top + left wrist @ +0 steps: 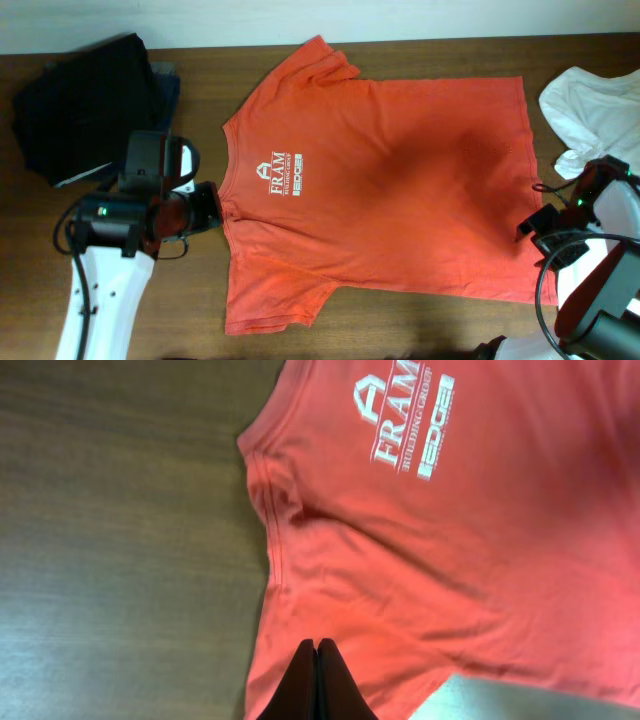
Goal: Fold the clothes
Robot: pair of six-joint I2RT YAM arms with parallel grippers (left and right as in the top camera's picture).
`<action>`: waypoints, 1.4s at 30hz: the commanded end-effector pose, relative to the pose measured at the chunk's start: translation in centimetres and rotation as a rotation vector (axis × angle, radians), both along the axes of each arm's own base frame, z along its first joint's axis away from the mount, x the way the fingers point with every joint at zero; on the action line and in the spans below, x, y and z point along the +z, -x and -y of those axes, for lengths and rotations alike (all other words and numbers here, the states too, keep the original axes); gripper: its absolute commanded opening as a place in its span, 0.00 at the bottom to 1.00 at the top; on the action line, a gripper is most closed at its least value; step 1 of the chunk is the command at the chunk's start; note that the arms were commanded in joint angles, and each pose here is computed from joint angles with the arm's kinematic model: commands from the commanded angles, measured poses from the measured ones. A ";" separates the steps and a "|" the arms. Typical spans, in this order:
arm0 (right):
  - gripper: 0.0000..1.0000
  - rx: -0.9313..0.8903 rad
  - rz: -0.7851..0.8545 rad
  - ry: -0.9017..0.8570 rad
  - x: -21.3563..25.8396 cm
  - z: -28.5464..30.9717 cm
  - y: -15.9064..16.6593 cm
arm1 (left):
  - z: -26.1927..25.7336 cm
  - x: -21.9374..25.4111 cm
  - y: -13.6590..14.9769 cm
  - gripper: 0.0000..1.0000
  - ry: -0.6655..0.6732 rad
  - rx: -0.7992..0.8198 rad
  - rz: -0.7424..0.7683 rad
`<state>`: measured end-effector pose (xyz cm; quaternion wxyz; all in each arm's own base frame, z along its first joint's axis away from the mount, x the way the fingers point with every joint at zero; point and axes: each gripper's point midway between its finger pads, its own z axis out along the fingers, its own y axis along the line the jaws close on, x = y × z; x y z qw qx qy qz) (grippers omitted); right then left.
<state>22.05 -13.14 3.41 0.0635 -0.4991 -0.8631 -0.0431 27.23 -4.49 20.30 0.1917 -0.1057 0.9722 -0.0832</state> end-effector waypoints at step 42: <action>0.04 -0.358 0.006 0.222 -4.4 2.5 7.7 | -1.3 -8.9 3.7 0.24 0.054 0.117 -0.215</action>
